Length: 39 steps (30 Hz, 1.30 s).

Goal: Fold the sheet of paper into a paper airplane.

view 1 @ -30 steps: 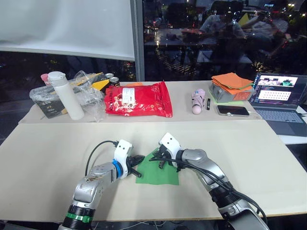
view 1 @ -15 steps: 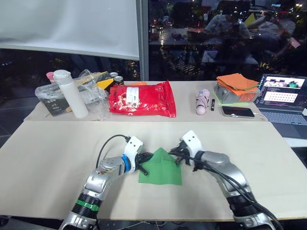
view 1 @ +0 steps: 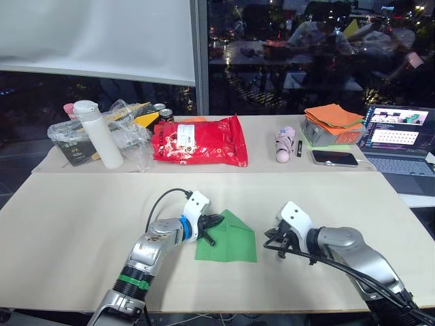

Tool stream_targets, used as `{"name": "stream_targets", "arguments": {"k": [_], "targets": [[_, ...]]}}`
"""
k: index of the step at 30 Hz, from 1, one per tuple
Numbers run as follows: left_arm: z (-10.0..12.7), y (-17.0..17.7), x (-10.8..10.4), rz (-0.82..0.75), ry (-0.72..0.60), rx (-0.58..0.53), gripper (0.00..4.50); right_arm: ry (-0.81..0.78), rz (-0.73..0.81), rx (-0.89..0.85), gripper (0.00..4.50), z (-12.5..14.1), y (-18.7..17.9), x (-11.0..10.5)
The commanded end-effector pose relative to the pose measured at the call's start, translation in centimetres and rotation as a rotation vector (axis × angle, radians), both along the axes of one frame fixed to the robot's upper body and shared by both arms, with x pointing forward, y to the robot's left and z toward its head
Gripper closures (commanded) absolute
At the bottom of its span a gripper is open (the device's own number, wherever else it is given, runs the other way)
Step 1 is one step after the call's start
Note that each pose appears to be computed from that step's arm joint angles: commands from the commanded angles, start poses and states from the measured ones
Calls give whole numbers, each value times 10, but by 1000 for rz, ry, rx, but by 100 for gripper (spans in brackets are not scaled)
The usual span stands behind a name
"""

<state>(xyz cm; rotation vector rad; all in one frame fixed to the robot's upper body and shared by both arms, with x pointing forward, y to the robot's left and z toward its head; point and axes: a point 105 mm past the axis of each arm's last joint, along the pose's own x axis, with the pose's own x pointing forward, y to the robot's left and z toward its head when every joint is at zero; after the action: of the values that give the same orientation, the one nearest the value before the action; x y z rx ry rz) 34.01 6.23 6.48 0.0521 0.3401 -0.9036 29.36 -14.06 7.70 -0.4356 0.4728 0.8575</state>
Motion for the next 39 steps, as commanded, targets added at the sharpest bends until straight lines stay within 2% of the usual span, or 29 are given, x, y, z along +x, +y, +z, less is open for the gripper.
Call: {"name": "stream_targets", "arguments": {"k": [1, 13, 25, 27, 34, 39], "targets": [[-1, -4, 0, -7, -2, 6, 446, 42, 103, 53, 450, -4, 19, -12], [-3, -7, 2, 9, 9, -9, 446, 62, 133, 326, 450, 20, 41, -8], [0, 0, 3, 42, 11, -16, 446, 55, 149, 338, 450, 23, 53, -2], [-1, 10, 4, 68, 3, 39, 446, 55, 143, 335, 450, 22, 52, 1], [27, 24, 11, 104, -41, 43, 446, 47, 149, 328, 450, 22, 56, 10], [52, 10, 15, 97, -60, -72, 446, 48, 158, 329, 450, 22, 60, 12]]}}
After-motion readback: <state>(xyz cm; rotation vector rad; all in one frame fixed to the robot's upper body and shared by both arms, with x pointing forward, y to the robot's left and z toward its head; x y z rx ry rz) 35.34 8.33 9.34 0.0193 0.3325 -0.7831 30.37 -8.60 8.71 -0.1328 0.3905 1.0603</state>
